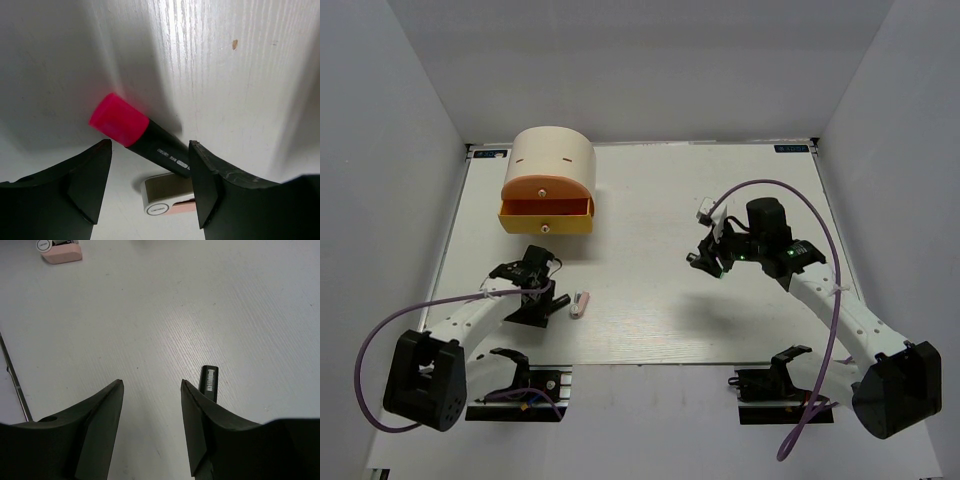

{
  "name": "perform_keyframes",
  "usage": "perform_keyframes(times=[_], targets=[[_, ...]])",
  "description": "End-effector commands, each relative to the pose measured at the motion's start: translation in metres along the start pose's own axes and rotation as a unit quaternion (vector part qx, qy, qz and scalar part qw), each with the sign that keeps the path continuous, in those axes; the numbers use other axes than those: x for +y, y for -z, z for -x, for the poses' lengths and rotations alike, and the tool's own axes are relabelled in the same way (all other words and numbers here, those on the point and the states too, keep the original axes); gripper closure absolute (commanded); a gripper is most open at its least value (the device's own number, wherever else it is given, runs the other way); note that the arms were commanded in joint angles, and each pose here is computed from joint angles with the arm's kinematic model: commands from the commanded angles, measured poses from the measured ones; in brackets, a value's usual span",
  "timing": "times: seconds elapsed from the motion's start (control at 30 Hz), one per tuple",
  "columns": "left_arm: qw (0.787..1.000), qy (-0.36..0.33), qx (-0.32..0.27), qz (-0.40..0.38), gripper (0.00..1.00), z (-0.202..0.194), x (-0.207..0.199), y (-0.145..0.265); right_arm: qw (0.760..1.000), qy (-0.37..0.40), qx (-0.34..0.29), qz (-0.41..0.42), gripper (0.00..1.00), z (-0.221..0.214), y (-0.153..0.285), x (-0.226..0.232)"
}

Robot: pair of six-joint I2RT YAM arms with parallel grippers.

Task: Sort the stationery into containers
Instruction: Pick up the pen from the center of the board.

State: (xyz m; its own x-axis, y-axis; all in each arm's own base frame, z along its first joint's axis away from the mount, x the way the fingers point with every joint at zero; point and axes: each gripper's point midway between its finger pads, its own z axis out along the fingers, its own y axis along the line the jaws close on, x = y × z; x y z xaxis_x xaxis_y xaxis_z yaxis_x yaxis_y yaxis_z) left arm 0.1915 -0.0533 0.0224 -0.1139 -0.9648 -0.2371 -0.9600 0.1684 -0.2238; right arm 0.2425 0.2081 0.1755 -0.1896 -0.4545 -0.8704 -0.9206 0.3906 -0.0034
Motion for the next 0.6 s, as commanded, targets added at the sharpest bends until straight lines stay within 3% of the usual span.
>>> perform_keyframes(times=[0.0, 0.3, 0.57], targets=[[1.0, 0.014, -0.012, -0.009, 0.27, 0.005, -0.012, 0.002, 1.0, 0.009, -0.014, 0.005, 0.45, 0.003, 0.002, 0.002], [0.999, 0.025, -0.03, -0.001, 0.26, 0.01, -0.02, -0.003, 1.0, 0.011, -0.017, 0.006, 0.45, 0.003, 0.004, 0.001], [0.999, 0.016, -0.034, 0.028, 0.33, 0.009, -0.016, -0.011, 1.0, 0.007, -0.021, 0.011, 0.45, 0.004, 0.007, 0.003]])
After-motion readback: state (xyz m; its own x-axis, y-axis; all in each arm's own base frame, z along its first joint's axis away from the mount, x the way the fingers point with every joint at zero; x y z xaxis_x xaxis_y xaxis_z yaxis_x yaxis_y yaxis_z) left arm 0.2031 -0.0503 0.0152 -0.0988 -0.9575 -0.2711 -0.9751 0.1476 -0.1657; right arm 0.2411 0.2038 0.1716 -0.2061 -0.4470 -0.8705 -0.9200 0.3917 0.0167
